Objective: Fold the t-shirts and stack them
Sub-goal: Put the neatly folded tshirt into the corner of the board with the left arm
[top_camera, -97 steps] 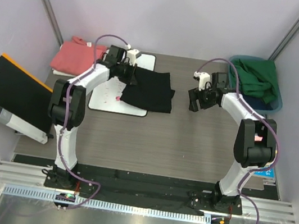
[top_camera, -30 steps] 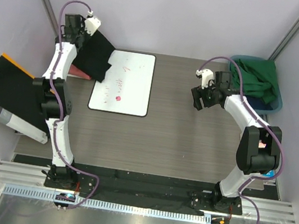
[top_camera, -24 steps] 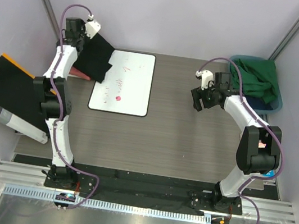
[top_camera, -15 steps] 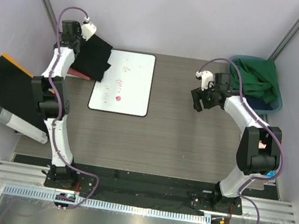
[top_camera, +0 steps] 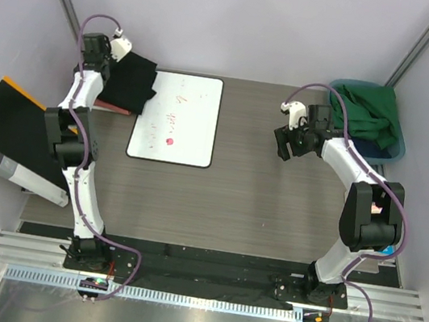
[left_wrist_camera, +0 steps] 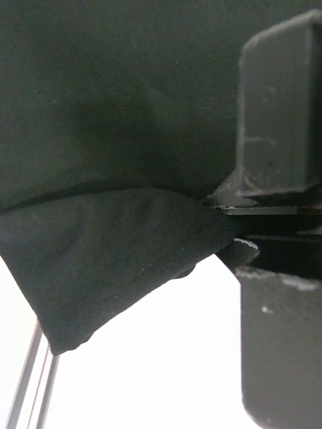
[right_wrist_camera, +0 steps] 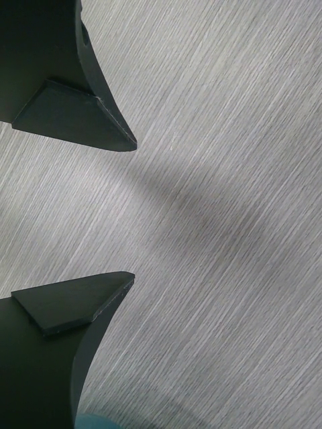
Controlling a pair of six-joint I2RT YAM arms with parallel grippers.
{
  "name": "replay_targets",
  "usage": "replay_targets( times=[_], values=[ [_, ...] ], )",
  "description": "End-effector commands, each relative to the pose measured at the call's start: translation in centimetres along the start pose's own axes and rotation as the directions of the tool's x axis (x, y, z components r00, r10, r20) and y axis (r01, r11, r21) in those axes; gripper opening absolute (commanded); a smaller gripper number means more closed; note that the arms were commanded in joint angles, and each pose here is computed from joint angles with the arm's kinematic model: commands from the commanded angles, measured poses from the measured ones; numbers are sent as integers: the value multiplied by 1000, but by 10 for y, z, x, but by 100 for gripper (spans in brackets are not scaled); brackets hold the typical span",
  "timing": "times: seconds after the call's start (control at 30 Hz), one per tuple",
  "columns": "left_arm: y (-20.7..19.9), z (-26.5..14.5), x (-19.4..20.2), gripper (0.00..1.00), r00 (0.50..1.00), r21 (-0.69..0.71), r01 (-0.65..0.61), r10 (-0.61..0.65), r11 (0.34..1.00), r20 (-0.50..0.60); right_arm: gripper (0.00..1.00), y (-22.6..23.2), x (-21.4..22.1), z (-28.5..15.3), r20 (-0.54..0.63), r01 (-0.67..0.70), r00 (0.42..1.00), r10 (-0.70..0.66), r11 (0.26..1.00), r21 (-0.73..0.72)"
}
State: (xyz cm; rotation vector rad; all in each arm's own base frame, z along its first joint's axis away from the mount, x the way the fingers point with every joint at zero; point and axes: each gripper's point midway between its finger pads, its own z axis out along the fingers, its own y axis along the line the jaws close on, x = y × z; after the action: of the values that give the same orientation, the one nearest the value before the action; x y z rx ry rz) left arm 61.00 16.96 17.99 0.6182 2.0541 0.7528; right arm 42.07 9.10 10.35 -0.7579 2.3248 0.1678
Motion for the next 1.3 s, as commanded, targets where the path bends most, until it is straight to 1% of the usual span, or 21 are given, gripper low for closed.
replay_targets(
  times=[0.0,0.33,0.43,0.47,0.5,0.53,0.57,0.73,0.83,0.9,0.97,1.0,1.03,1.1,1.13,1.2,1.23,1.27],
  values=[
    [52,-3,-2,0,1000,-161,5,0,987,30,77,-7,-24,-12,67,17,998,-18,999,29],
    [51,14,20,0,1000,-204,-18,17,979,-7,77,-6,-20,-11,56,13,998,-14,1000,24],
    [54,17,23,35,999,-238,-34,31,971,-18,78,-6,-20,-11,57,13,998,-14,1000,25],
    [54,20,29,62,999,-250,-41,34,967,-34,78,-6,-21,-12,59,12,998,-14,1000,27],
    [55,21,29,74,999,-260,-47,39,965,-34,78,-6,-21,-12,58,13,998,-14,1000,26],
    [53,22,31,91,998,-260,-51,42,964,-41,79,-6,-21,-12,59,13,998,-15,1000,28],
    [56,21,29,99,999,-277,-48,40,960,-34,78,-4,-22,-12,60,15,998,-17,1000,24],
    [62,19,36,100,997,-327,-57,38,943,-64,79,-2,-21,-13,60,19,998,-20,1000,21],
    [72,16,38,100,996,-386,-60,32,921,-79,79,-1,-22,-14,61,20,998,-21,1000,19],
    [82,10,32,100,998,-428,-45,25,903,-52,79,-1,-21,-14,59,20,998,-21,1000,20],
    [74,7,29,100,999,-422,-45,38,905,-26,79,0,-20,-13,57,24,998,-24,1000,16],
    [79,-3,19,100,999,-438,-32,37,898,3,79,0,-21,-13,58,22,998,-23,1000,15],
    [57,-2,16,100,999,-393,-28,38,919,18,79,1,-21,-14,59,25,998,-26,1000,14],
    [30,-11,4,100,997,-319,-49,66,947,43,79,1,-20,-13,54,24,998,-25,1000,15],
    [-4,-23,-6,100,992,-251,-80,101,965,72,79,1,-20,-12,55,22,998,-22,1000,14],
    [-40,-41,-21,100,986,-181,-105,127,978,111,79,0,-21,-13,55,24,998,-26,1000,19],
    [-58,-61,-22,100,983,-137,-113,130,984,126,80,-1,-20,-14,53,23,998,-24,999,25],
    [-92,-75,-45,100,976,-67,-98,109,993,189,86,-2,-23,-15,59,24,998,-26,999,31]
  ],
)
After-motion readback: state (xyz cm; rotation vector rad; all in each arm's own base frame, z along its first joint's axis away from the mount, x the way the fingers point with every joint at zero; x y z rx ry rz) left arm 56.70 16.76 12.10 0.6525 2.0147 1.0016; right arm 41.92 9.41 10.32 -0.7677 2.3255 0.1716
